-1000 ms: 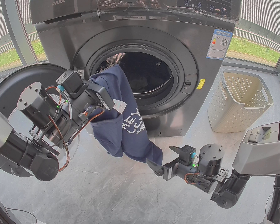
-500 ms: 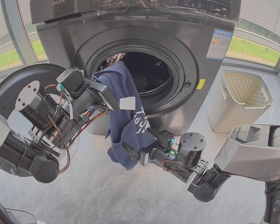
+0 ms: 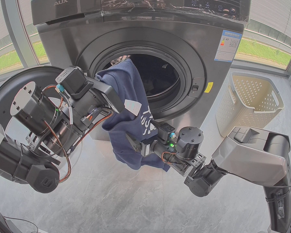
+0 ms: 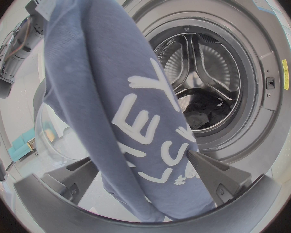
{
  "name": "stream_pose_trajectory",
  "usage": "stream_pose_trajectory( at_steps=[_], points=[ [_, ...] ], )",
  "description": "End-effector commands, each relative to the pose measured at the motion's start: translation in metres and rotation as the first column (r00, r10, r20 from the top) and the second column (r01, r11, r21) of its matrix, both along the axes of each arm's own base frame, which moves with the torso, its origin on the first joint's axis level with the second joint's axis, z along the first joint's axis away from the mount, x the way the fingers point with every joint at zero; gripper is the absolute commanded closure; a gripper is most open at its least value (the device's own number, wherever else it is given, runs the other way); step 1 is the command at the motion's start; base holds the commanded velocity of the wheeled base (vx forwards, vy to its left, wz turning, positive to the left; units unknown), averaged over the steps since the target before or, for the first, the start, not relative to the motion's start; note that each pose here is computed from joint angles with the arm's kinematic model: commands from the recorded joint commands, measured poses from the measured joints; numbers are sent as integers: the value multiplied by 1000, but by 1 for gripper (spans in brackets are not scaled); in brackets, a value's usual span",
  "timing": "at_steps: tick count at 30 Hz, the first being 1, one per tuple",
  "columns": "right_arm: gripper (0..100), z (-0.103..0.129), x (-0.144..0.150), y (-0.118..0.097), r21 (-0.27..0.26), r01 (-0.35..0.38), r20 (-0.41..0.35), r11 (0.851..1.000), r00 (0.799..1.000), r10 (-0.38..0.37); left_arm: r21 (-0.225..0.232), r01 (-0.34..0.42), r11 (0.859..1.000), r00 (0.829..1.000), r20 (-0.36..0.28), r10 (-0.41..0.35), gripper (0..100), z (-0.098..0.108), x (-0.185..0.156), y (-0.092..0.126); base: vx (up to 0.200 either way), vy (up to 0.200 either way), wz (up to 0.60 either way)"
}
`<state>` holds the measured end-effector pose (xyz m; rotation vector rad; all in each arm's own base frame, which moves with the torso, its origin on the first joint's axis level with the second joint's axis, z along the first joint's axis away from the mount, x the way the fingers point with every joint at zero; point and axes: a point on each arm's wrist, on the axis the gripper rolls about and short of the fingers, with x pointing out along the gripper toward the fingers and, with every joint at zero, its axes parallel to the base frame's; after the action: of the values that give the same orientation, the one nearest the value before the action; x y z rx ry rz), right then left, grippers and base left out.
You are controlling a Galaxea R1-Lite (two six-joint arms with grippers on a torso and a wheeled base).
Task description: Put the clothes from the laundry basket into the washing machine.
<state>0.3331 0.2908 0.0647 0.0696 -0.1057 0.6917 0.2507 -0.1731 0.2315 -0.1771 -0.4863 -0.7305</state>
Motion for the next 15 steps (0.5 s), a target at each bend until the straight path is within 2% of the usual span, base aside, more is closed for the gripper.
stream_pose_trajectory(
  at_steps=[1, 15],
  points=[
    [0, -12, 18, -4, -10, 33, -5, 999, 999, -33, -12, 7, 1000, 1000, 19, -7, 100, 7, -5, 2, 0, 0, 0],
    [0, -24, 38, 5, 1, 44, 10, 999, 999, -44, -27, 13, 1000, 1000, 28, -13, 100, 12, -8, 3, 0, 0, 0]
  ],
)
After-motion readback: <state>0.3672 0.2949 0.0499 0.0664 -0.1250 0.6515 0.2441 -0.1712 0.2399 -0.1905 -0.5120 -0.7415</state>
